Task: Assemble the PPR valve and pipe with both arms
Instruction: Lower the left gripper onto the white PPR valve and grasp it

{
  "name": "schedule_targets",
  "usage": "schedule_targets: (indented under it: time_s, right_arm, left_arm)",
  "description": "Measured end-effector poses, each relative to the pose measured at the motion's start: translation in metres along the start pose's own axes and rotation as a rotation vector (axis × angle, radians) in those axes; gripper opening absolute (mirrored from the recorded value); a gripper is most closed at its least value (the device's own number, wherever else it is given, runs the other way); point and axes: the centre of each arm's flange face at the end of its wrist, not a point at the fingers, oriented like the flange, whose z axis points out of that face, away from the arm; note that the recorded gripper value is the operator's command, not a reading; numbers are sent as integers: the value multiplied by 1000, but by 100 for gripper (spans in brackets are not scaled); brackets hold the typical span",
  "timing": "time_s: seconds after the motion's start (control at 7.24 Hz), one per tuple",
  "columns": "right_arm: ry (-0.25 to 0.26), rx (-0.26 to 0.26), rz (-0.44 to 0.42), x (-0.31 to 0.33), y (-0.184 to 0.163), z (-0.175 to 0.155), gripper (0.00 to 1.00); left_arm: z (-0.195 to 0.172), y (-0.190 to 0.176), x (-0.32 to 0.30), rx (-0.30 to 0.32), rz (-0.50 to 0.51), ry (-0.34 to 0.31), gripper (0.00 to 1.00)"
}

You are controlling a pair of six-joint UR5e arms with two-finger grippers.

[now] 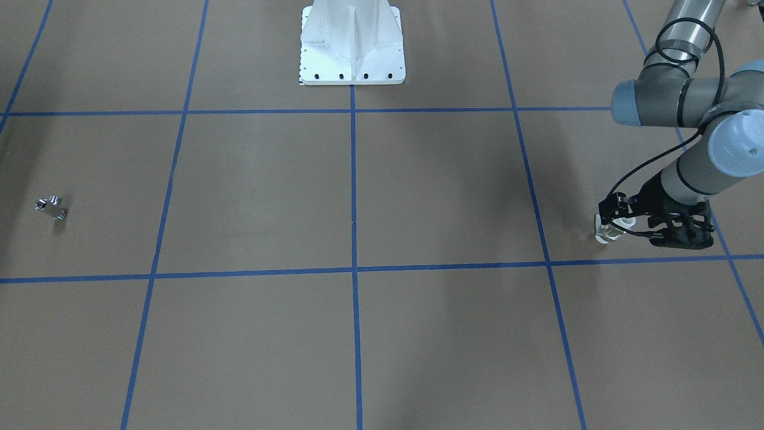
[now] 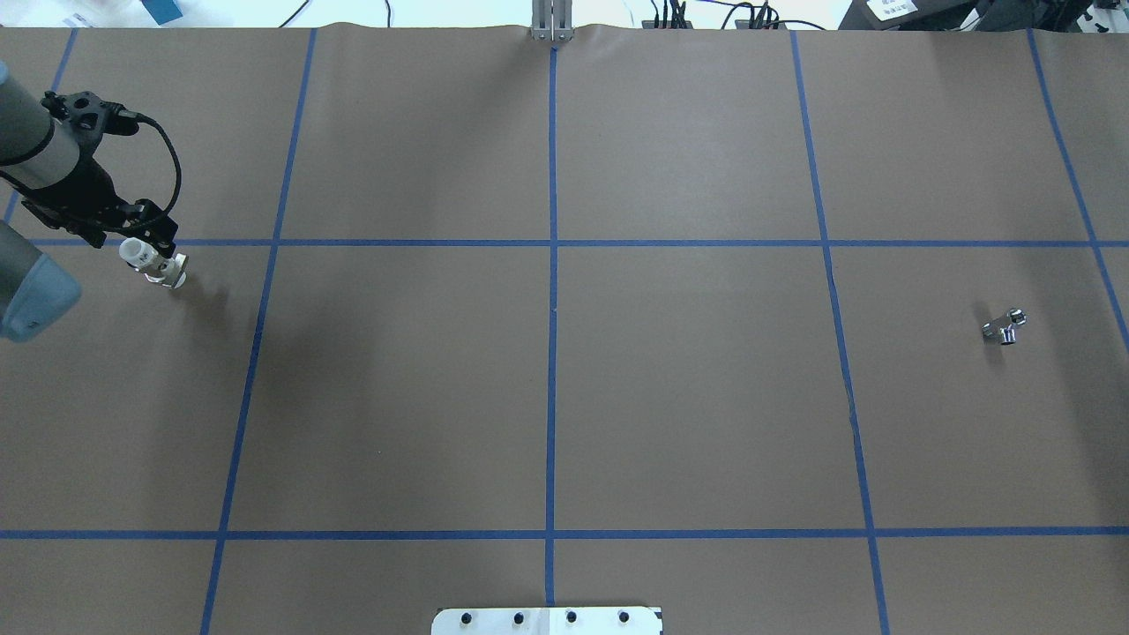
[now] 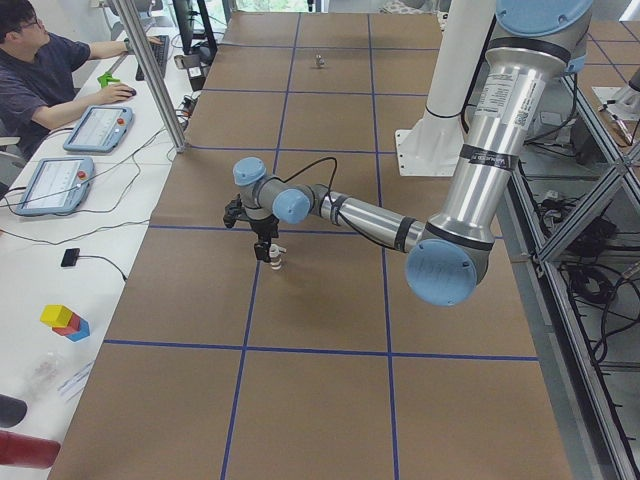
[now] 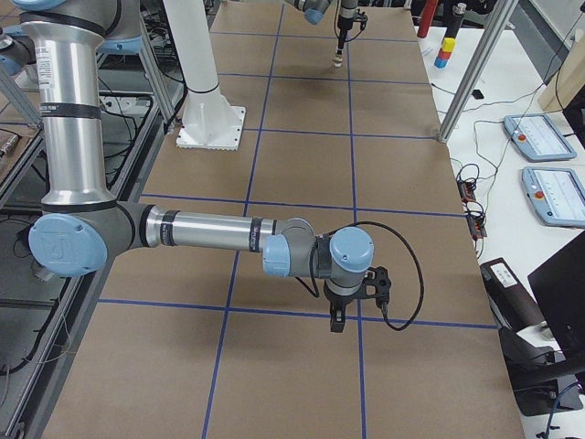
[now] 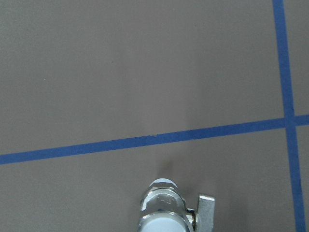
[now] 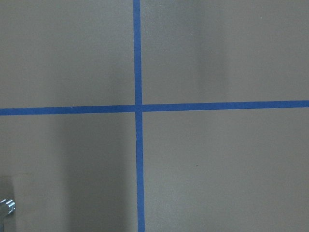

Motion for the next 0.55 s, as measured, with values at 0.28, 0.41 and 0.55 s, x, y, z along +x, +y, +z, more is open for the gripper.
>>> schedule_targets:
  time_s: [0.28,0.41,0.55]
  right_arm:
    - [-2,0,0,0,0,0,100]
    - [-3,2,-2,-1,0,-1,100]
    - [-3,3,-3,-2,0,-2,100]
  left_arm:
    - [11,-2,-7,6,5,3,91]
    - [16,-3,-10,14,11,10,86]
    - [17,-2,-10,18,15,16,81]
